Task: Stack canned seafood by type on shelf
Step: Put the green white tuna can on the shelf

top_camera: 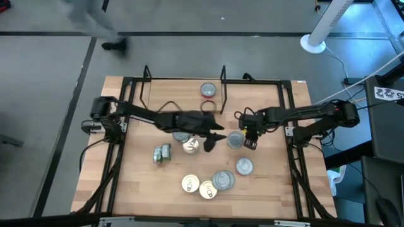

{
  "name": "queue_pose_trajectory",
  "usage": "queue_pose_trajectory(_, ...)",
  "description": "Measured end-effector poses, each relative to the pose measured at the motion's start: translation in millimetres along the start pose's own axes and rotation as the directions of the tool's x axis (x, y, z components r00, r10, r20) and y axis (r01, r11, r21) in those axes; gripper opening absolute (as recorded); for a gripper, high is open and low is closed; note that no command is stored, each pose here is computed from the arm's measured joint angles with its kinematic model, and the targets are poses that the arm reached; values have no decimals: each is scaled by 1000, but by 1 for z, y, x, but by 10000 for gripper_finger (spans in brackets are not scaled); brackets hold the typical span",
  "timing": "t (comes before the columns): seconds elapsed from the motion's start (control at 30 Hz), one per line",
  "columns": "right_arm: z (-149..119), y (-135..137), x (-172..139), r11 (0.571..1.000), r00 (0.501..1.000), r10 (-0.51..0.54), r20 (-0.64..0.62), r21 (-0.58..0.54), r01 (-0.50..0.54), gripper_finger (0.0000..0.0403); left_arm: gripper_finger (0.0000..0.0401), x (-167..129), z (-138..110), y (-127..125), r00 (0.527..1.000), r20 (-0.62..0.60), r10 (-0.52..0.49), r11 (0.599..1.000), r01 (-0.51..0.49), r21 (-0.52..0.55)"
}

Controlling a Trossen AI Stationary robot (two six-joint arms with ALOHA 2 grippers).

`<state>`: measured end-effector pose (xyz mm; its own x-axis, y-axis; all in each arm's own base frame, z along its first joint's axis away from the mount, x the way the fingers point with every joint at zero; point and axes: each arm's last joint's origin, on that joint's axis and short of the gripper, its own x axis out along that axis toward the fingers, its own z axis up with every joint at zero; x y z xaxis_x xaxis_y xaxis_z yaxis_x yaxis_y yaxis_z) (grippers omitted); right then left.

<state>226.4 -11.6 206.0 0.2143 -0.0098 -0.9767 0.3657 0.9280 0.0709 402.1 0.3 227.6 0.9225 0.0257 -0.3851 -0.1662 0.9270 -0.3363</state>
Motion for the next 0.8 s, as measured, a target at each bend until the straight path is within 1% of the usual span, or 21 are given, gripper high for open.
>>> queue_pose_trajectory(0.1,1,-7,0,999,999,33,-19,-37,-34,134,219,15,4,3,995,-93,47,998,-50,-33)
queue_pose_trajectory(0.2,2,-15,-1,996,998,60,-18,-69,-61,133,219,29,7,11,988,-137,76,990,-91,-107)
queue_pose_trajectory(0.33,6,-24,-3,995,996,84,21,-60,-83,133,219,47,0,23,979,-200,37,971,-83,-223)
queue_pose_trajectory(0.4,4,-29,1,993,992,113,49,-38,-111,133,219,55,-6,28,975,-222,19,959,-80,-270)
queue_pose_trajectory(0.5,-1,-35,11,981,980,189,67,28,-191,133,219,64,-18,36,964,-264,26,936,-116,-332)
queue_pose_trajectory(0.57,-4,-37,17,972,973,216,79,75,-222,133,219,67,-24,41,957,-286,38,921,-145,-361)
queue_pose_trajectory(0.63,-5,-40,22,966,970,219,101,115,-230,133,219,69,-27,44,955,-294,44,908,-161,-387)
queue_pose_trajectory(0.8,-11,-46,30,964,973,211,92,145,-223,133,219,76,-39,49,943,-327,56,878,-203,-434)
